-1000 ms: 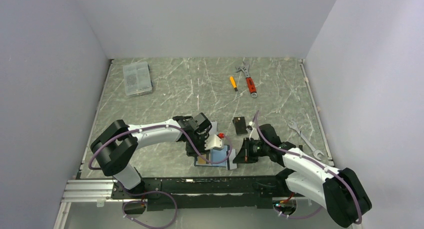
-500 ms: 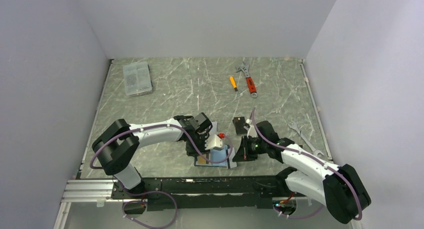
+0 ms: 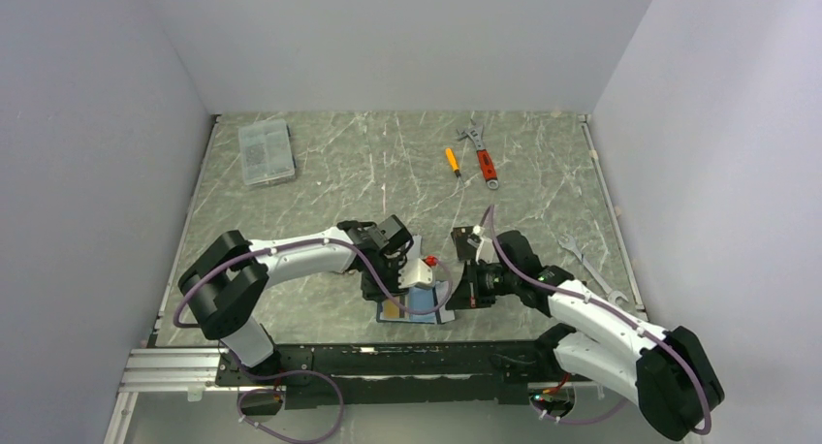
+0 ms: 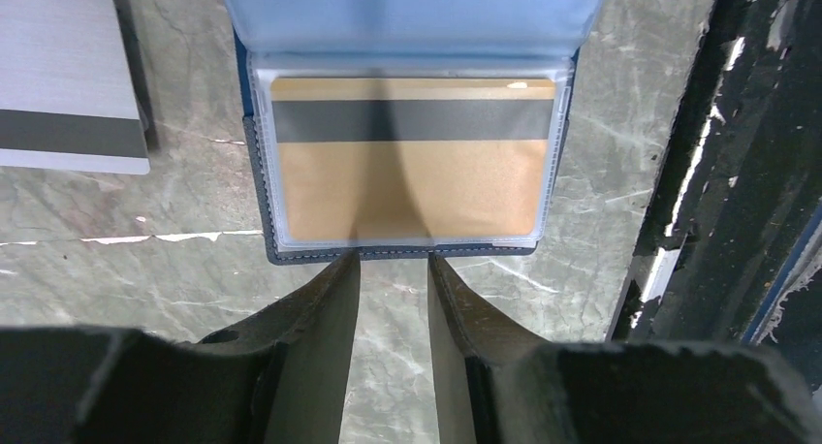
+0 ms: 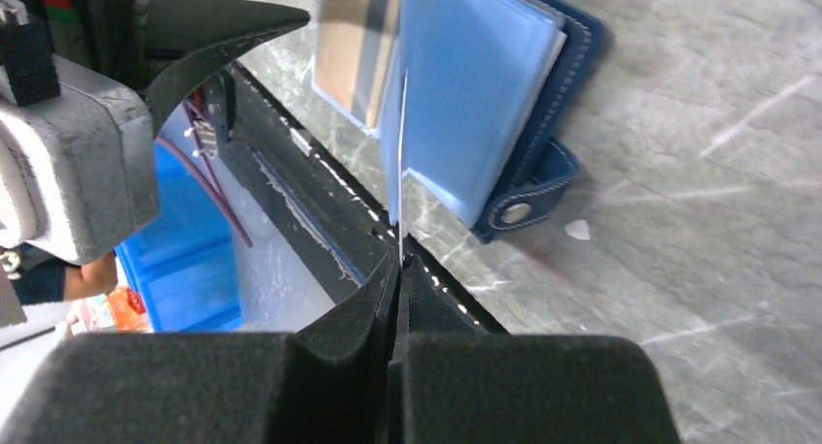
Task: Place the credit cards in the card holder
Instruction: Insert the credit card into the card holder.
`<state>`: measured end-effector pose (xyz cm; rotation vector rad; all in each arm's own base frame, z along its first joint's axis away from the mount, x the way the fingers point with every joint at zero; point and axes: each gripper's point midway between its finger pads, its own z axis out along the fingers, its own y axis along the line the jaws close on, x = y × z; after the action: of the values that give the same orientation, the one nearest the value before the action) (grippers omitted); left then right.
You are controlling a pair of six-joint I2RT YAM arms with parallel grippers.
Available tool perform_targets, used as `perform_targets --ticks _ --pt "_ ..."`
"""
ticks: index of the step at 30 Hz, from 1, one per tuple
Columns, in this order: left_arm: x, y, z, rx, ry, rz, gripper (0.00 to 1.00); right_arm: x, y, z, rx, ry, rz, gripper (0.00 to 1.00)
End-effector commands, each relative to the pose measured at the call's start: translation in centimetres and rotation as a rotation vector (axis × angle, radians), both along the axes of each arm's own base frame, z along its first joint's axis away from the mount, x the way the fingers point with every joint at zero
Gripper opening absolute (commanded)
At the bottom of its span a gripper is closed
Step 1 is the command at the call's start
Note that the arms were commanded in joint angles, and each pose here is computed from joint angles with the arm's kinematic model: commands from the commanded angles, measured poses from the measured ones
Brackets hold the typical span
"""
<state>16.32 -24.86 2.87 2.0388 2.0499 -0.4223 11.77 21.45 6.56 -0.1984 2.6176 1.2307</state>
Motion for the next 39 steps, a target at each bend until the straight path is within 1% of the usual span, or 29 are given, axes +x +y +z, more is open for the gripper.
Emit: perform_targets --ticks 1,7,11,14,20,23,27,31,35,39 --pt "0.4 -1.1 2.5 -0.063 -0.007 -0.025 0.37 0.6 2.1 2.8 0.078 -0.065 0.055 0.00" --pt "0.2 -1.7 5.4 -0.195 0.114 0.003 0.37 0.5 3.1 2.7 0.074 -0.062 0.070 0.00" --pt "0.4 -2.8 6.8 -0.262 0.148 -0.002 0.37 0.7 3.2 2.6 0.067 -0.057 0.063 0.00" --pt "0.4 -4.3 8.1 -0.328 0.177 -0.013 0.37 0.8 3.4 2.7 0.070 -0.058 0.062 0.00" --pt "1.7 -7.7 9.5 -0.407 0.218 0.048 0.38 1.0 3.7 2.6 0.074 -0.047 0.063 0.00" --pt "2.2 -8.6 9.2 -0.410 0.185 0.065 0.37 1.0 3.7 2.4 0.067 -0.041 0.061 0.00" --pt "2.4 -9.4 7.8 -0.375 0.146 0.054 0.38 0.8 3.4 2.0 0.054 -0.033 0.057 0.00" --pt "2.2 -10.1 6.3 -0.338 0.119 0.023 0.37 1.3 1.5 1.4 -0.045 -0.055 0.002 0.00" --pt "2.2 -9.0 4.5 -0.279 0.113 0.020 0.36 1.9 -1.3 1.2 -0.139 -0.066 -0.080 0.00" --pt "1.5 -7.5 2.9 -0.242 0.111 0.000 0.34 1.6 -1.8 0.9 -0.130 -0.066 -0.111 0.00"
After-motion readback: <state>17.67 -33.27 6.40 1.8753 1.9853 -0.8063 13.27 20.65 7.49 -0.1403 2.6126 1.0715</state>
